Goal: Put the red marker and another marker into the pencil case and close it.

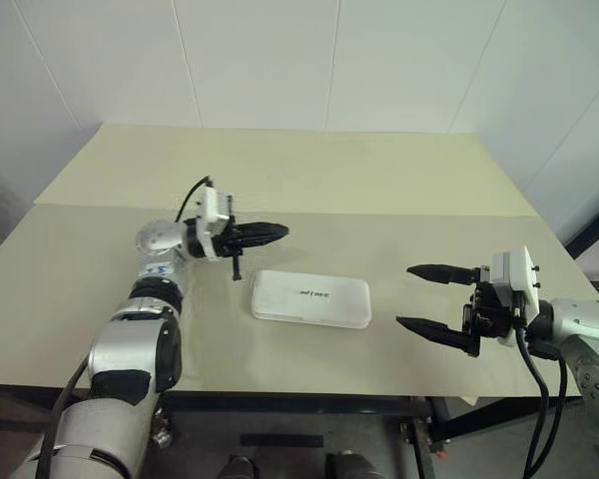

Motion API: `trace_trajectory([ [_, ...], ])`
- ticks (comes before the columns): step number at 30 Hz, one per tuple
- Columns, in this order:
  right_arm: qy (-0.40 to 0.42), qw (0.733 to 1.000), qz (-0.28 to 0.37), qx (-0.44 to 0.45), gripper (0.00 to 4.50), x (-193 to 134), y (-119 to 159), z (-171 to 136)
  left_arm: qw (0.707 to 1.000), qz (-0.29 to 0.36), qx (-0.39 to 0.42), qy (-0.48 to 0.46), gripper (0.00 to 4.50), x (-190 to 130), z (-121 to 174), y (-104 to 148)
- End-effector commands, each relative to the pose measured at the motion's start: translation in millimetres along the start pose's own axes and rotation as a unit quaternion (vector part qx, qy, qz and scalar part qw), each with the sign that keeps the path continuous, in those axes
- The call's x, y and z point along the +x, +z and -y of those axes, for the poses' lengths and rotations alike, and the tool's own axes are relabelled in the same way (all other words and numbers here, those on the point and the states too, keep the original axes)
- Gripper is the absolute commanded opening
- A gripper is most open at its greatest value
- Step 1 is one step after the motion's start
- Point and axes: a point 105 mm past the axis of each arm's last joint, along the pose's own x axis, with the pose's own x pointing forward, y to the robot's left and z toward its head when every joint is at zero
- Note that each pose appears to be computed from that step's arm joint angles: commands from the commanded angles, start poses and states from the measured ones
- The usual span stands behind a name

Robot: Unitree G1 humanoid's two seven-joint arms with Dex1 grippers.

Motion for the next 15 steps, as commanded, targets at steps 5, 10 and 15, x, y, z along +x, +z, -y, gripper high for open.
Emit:
trace_trajectory([
  [5,0.012,1.000,0.001,-0.016,4.50,-1,8,5,0.999,-0.014,-0.011,-0.038,2.58,-37,17,2],
  [10,0.024,1.000,-0.005,-0.016,4.50,-1,7,8,0.998,-0.038,-0.021,-0.053,4.30,-46,24,-1],
  [15,0.022,0.999,-0.014,-0.020,4.50,-6,7,17,0.996,-0.063,-0.026,-0.060,4.49,-50,26,-5],
])
